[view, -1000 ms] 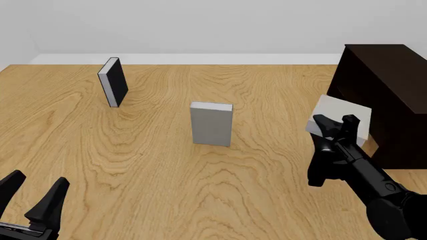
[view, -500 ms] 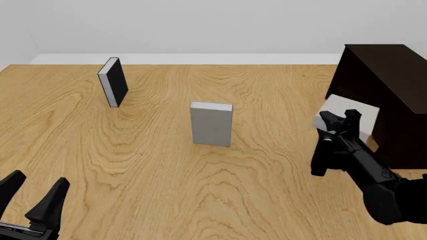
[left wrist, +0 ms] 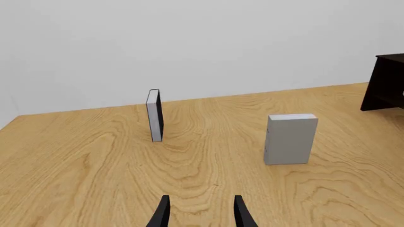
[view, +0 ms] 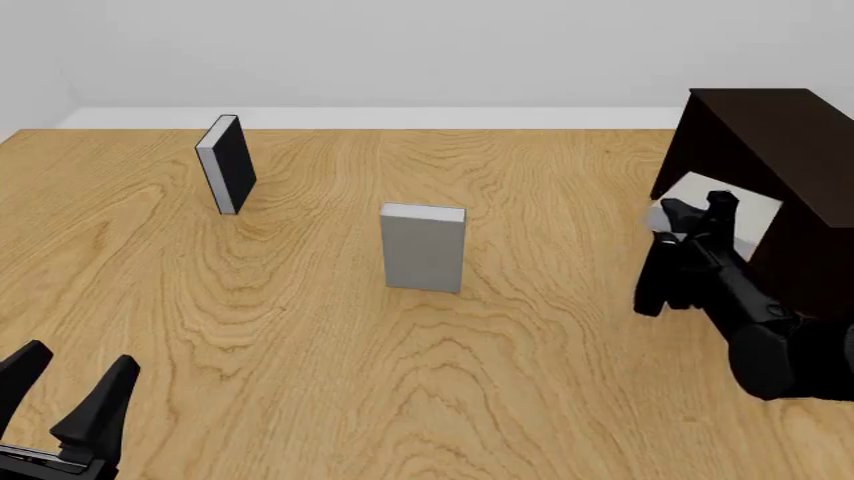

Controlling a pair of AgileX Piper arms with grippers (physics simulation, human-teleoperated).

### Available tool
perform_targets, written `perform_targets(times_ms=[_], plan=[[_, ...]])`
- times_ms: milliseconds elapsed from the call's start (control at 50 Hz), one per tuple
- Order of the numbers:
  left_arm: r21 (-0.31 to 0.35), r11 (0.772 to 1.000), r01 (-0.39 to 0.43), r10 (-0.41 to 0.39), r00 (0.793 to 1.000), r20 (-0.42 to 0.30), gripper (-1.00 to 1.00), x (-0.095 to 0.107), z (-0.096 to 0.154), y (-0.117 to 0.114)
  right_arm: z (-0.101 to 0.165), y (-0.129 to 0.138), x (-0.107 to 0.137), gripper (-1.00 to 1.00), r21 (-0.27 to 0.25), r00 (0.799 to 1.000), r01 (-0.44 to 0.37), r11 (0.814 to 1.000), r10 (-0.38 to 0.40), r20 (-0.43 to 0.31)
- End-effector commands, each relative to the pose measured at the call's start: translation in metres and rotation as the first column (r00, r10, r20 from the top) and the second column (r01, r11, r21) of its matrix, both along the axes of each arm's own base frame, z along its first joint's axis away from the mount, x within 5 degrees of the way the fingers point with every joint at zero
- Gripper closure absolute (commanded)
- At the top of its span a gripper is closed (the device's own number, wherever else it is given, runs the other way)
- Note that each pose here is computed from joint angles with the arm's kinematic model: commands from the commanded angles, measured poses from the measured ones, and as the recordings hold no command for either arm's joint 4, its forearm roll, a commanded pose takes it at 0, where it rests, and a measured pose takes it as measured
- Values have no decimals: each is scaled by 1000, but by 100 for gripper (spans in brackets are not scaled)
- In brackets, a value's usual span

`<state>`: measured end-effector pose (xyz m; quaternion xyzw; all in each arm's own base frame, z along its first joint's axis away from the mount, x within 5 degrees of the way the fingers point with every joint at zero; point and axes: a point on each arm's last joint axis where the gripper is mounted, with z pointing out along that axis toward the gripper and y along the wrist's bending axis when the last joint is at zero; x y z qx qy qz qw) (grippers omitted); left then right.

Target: Pick up the book on the right and place it on the cabinet shelf.

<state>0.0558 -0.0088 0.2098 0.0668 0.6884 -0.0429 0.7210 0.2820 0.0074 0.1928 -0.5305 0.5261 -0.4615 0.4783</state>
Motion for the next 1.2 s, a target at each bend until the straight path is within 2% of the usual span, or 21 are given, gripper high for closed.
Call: perform_targets(times_ms=[20,60,600,1080,1120,1200], plan=[[1,1000,0,0,1000,-1,-100,0,0,0,5,-9,12,100,20,999,29,999,-29,15],[1,1000,0,0,1000,-1,-100,0,0,0,4,-10,14,100,10,999,33,999,-33,15],[11,1000,-5,5,1000,-4,-100,0,-1,0,-2,-22,41,100,35,997,72,997,-72,-18],[11,1000,-6,6,1000,-5,-100,0,-1,0,-9,-44,61,100,36,990,134,990,-132,-48],[12,1000,-6,6,1000,-5,-100,0,-1,0,-10,-52,63,100,21,987,152,988,-151,-46],[15,1000,-6,6,1000,-6,-100,0,-1,0,-8,-49,66,100,33,988,147,989,-145,-46]])
